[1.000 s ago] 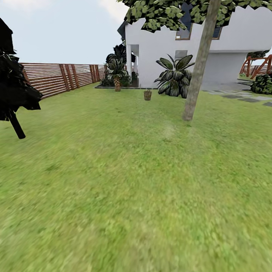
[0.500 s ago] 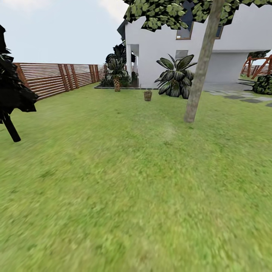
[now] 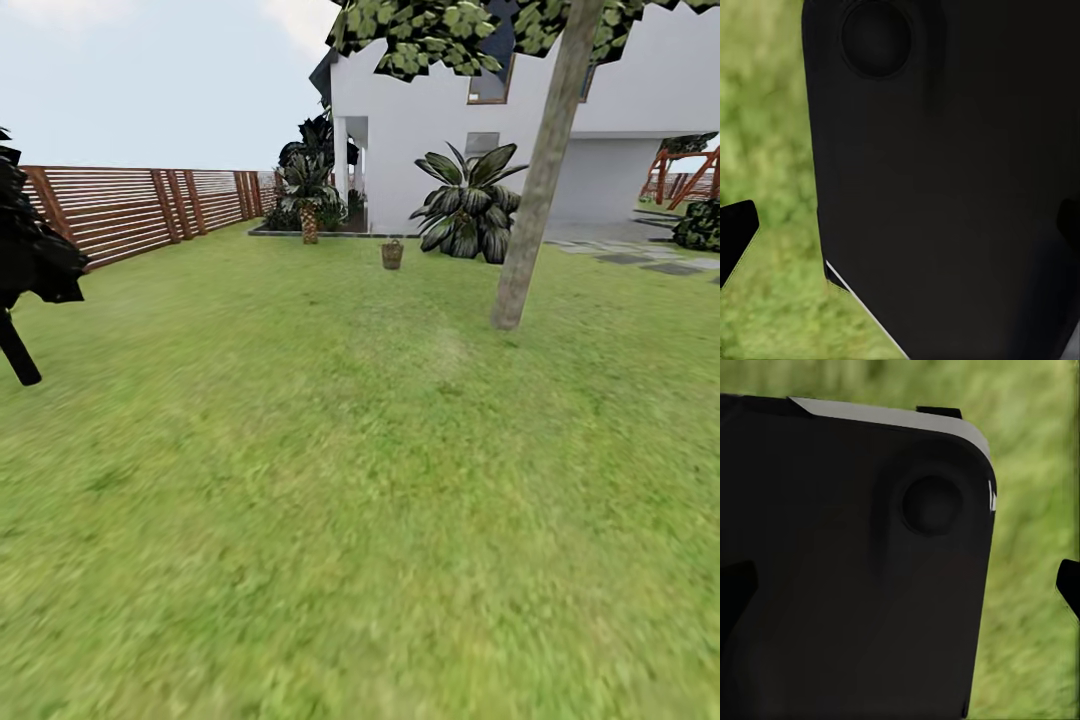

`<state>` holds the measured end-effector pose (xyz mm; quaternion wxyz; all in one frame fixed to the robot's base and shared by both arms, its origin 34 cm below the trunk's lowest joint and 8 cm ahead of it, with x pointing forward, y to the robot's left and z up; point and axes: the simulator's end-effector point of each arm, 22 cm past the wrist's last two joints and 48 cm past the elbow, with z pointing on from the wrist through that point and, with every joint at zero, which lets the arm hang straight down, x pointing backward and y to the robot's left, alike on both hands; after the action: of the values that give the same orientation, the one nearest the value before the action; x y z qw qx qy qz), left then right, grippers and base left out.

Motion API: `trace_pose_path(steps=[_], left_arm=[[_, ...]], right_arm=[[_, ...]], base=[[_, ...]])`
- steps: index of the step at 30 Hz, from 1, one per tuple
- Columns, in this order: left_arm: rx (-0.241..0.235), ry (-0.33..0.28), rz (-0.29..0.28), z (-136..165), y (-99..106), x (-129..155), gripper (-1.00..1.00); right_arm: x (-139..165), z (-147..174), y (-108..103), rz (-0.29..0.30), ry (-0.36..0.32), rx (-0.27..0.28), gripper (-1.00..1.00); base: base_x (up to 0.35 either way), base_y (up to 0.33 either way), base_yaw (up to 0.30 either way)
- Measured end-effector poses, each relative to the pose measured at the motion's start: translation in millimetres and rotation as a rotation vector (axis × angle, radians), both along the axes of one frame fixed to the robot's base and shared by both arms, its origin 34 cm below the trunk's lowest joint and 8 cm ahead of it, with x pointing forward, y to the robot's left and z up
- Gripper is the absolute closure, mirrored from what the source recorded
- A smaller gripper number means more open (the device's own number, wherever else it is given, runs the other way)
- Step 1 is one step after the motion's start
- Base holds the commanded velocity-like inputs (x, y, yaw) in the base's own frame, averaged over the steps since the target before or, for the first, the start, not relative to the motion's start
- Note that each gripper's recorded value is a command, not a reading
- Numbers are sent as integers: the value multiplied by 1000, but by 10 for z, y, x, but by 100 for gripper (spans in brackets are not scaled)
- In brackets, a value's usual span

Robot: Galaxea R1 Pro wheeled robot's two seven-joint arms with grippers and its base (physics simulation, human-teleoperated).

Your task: Take the three Easter eggs out of the wicker basket on the lawn in the garden, then place them on the lawn next to a single tree (choose any tree) so that all three eggs are next to the same tree and none are left in the basket.

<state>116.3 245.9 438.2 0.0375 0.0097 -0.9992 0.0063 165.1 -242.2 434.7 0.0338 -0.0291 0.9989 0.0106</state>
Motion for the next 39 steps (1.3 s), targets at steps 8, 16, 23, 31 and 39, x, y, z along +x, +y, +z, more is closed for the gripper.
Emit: trace_pose_path(steps=[8, 16, 23, 31, 39], left_arm=[[0, 0, 0, 0, 0, 1, -100], [0, 0, 0, 0, 0, 2, -100], [0, -1, 1, 0, 0, 3, -100], [0, 0, 0, 0, 0, -3, -100], [0, 1, 0, 0, 0, -3, -100]], right_arm=[[0, 0, -16, -2, 0, -2, -100], [0, 0, -15, -2, 0, -2, -100], [0, 0, -28, -2, 0, -2, -100], [-1, 0, -30, -2, 0, 0, -100], [3, -1, -53, -12, 0, -7, -100]], base=[[340, 0, 0], [340, 0, 0], [340, 0, 0], [341, 0, -40], [340, 0, -57]])
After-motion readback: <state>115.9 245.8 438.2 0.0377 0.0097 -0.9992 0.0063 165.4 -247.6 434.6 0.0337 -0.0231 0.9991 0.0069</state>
